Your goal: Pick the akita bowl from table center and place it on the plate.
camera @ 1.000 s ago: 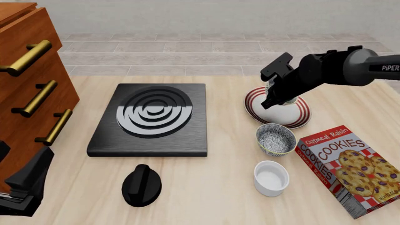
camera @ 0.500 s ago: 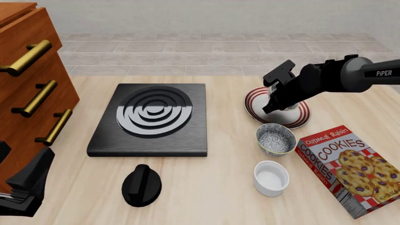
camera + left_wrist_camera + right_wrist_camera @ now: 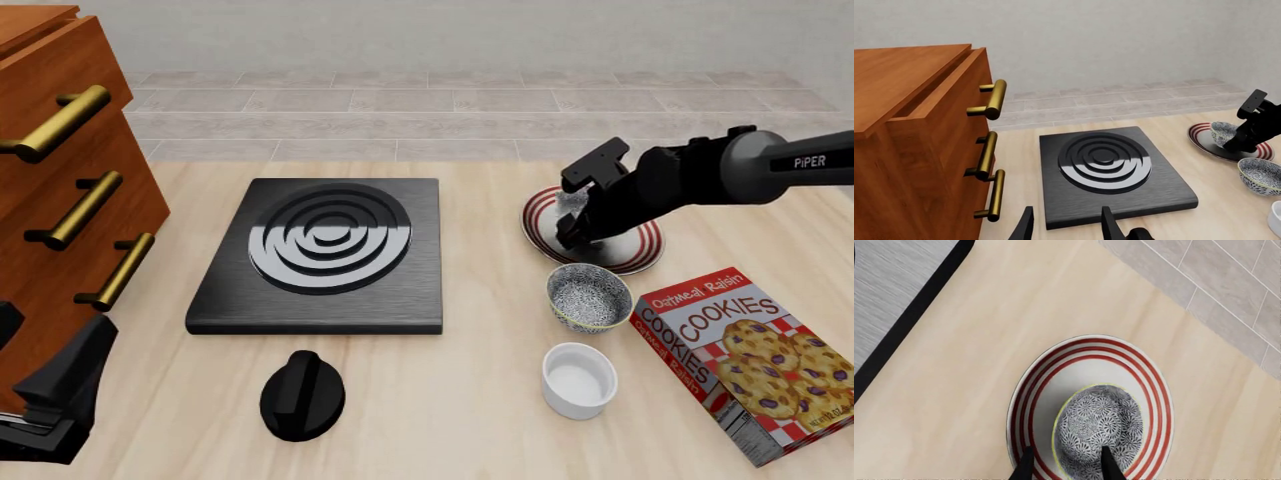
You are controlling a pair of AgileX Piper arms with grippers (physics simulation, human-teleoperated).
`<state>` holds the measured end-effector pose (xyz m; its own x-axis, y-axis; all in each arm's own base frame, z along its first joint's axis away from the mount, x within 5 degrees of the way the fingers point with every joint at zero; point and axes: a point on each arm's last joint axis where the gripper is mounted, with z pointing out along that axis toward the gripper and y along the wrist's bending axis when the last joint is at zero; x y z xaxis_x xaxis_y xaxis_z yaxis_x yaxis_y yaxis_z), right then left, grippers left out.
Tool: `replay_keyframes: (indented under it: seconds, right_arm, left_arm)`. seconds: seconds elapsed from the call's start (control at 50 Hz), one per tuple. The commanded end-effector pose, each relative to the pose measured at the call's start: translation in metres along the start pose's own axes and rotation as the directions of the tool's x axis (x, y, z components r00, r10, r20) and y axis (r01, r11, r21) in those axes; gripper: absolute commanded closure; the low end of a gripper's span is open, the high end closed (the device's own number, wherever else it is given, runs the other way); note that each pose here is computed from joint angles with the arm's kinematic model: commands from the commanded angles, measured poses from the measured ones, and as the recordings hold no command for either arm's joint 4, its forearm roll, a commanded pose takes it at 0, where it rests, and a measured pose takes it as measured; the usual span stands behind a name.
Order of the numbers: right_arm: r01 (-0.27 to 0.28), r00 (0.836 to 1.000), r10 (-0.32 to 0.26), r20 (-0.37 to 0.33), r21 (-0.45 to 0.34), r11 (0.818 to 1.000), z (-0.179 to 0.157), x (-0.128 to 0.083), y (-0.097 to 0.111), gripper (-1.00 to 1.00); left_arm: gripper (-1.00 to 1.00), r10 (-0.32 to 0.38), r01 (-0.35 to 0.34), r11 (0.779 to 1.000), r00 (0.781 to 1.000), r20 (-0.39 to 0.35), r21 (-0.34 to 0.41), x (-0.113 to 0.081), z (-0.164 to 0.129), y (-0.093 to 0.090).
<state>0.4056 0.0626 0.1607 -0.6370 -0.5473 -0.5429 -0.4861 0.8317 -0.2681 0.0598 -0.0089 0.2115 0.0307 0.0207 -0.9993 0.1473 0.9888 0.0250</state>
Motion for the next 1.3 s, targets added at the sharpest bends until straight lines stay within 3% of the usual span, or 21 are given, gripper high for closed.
replay_keyframes:
  seconds: [0.02, 0.2, 0.26, 0.44, 0.6, 1.16, 1.22, 1.3]
  right_arm:
    - [0.012, 1.0, -0.012, -0.003, 0.009, 1.0, 0.001, 0.005, -0.004, -1.0]
    - [0.019, 1.0, -0.019, -0.001, 0.012, 1.0, 0.0, 0.004, -0.006, -1.0]
    - [0.045, 0.999, -0.045, -0.01, 0.01, 0.999, 0.003, 0.009, -0.005, -1.0]
    - [0.042, 0.999, -0.042, 0.003, 0.014, 0.999, -0.009, 0.004, -0.006, -1.0]
    - [0.07, 0.998, -0.07, 0.004, 0.015, 0.997, -0.022, 0.004, -0.006, -1.0]
    - [0.073, 0.991, -0.076, 0.111, 0.031, 0.997, -0.117, -0.019, 0.008, -1.0]
    - [0.042, 0.989, -0.048, 0.143, 0.042, 0.998, -0.14, -0.026, 0.005, -1.0]
    - [0.056, 0.986, -0.063, 0.153, 0.048, 0.997, -0.155, -0.021, 0.008, -1.0]
  left_arm:
    - [-1.0, 0.0, 0.0, 1.0, 1.0, 0.0, 0.004, 0.0, 0.0, 0.0]
    - [-1.0, 0.001, -0.001, 1.0, 1.0, -0.002, 0.006, 0.0, 0.001, 0.0]
    - [-1.0, 0.001, -0.001, 1.0, 1.0, -0.002, 0.006, 0.0, 0.001, 0.0]
    - [-1.0, 0.001, -0.001, 1.0, 1.0, -0.002, 0.008, 0.001, 0.001, 0.0]
    - [-1.0, 0.002, -0.002, 1.0, 1.0, -0.002, 0.009, 0.0, 0.001, -0.001]
    - [-1.0, 0.005, -0.005, 1.0, 1.0, -0.003, 0.016, 0.001, 0.0, -0.001]
    - [-1.0, 0.004, -0.004, 1.0, 1.0, -0.004, 0.017, 0.001, 0.0, -0.001]
    - [-1.0, 0.005, -0.005, 1.0, 1.0, -0.005, 0.017, 0.001, 0.0, -0.001]
